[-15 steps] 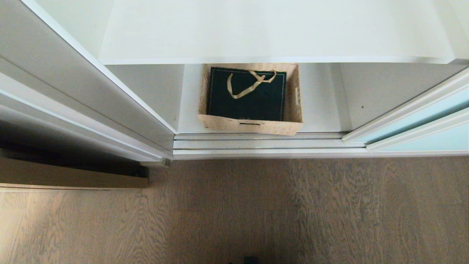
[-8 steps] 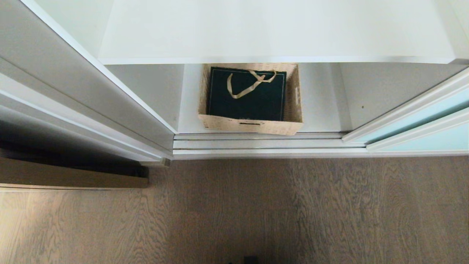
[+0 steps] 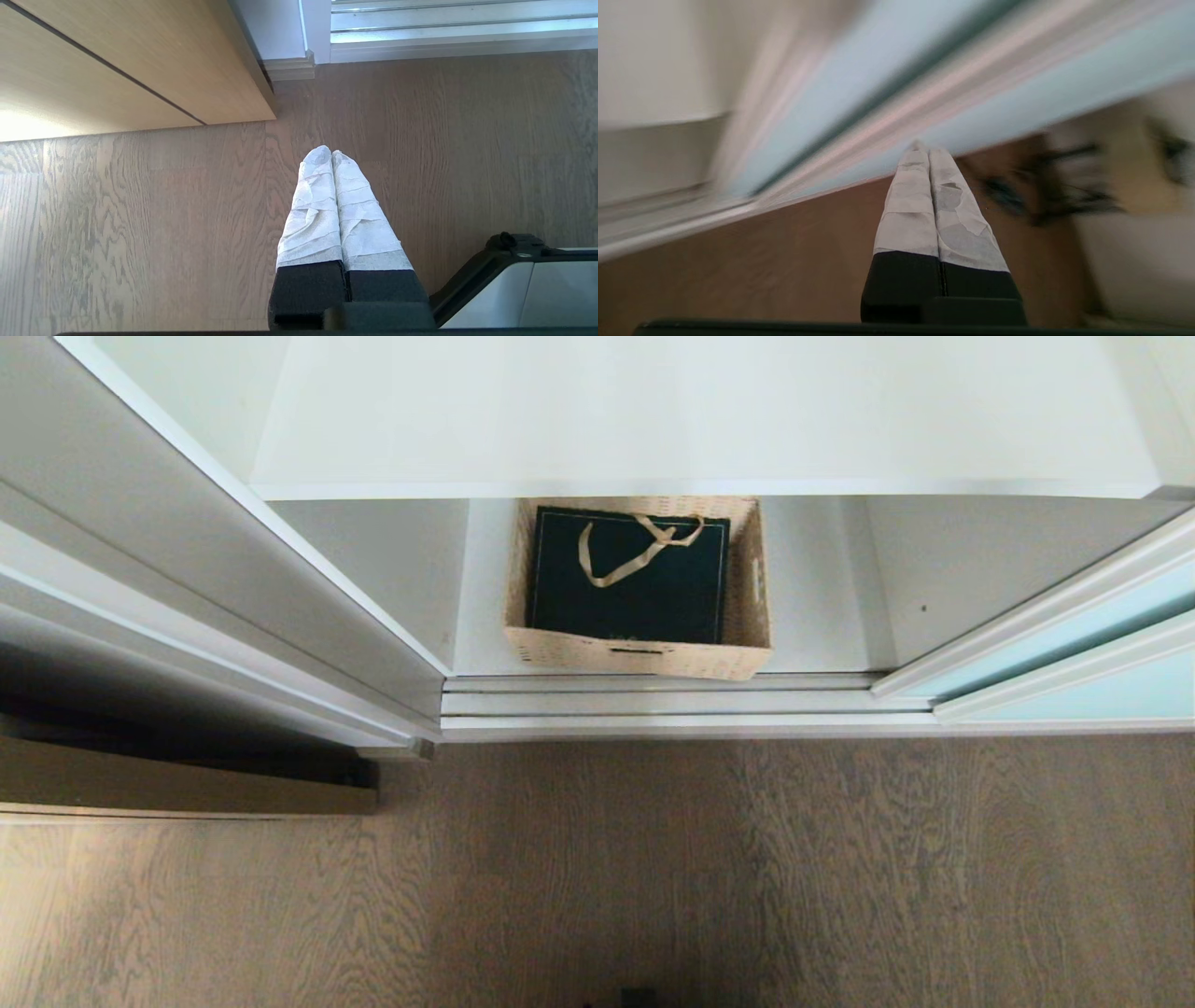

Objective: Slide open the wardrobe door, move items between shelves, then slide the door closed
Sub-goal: Close the door

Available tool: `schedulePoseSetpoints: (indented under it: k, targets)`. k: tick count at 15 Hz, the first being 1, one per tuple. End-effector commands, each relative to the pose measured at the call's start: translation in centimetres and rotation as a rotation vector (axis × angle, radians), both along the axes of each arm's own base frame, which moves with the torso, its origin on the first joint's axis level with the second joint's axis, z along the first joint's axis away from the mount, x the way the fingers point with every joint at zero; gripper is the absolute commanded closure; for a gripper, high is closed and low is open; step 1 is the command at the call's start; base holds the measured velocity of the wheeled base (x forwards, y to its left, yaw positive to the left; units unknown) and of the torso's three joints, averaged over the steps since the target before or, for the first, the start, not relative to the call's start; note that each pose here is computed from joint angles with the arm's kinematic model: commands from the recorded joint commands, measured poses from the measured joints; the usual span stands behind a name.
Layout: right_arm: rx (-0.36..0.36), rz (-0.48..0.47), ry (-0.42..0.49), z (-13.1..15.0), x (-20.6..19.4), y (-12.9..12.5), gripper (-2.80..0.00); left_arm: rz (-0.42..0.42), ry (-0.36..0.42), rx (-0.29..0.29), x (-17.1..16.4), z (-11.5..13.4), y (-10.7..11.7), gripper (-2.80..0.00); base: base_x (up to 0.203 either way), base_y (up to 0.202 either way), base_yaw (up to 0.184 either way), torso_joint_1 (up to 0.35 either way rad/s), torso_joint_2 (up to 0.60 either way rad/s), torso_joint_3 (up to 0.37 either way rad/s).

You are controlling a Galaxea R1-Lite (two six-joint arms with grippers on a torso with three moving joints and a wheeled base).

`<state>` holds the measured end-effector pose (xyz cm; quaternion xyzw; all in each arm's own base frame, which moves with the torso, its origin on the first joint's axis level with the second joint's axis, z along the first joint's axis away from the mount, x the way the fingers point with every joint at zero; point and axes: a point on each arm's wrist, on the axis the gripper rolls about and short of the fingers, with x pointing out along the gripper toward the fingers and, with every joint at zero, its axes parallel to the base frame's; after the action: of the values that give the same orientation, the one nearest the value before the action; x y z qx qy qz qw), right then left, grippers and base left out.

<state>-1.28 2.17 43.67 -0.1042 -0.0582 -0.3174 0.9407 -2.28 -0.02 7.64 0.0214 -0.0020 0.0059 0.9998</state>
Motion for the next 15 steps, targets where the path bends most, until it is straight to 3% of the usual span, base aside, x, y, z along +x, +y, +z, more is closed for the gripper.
schedulePoseSetpoints:
  k: [1, 6, 10, 12, 15]
  targets:
    - [-0.002, 0.125, 0.010, -0.4, -0.1, 0.6, 0.00, 0.001, 0.001, 0.000, 0.0, 0.0, 0.0, 0.00, 0.000, 0.000, 0.000, 0.000, 0.00, 0.000]
    - [0.200, 0.148, -0.085, -0.3, 1.1, -0.7, 0.00, 0.001, 0.001, 0.000, 0.0, 0.0, 0.0, 0.00, 0.000, 0.000, 0.000, 0.000, 0.00, 0.000]
    - [0.279, 0.049, -0.298, 0.9, 1.3, -1.3, 0.00, 0.001, 0.001, 0.000, 0.0, 0.0, 0.0, 0.00, 0.000, 0.000, 0.000, 0.000, 0.00, 0.000]
    - [0.359, 0.066, -0.325, 0.4, 1.8, -2.1, 0.00, 0.001, 0.001, 0.000, 0.0, 0.0, 0.0, 0.00, 0.000, 0.000, 0.000, 0.000, 0.00, 0.000]
    - [0.414, 0.244, -0.277, -0.2, 2.1, -1.8, 0.00, 0.001, 0.001, 0.000, 0.0, 0.0, 0.0, 0.00, 0.000, 0.000, 0.000, 0.000, 0.00, 0.000]
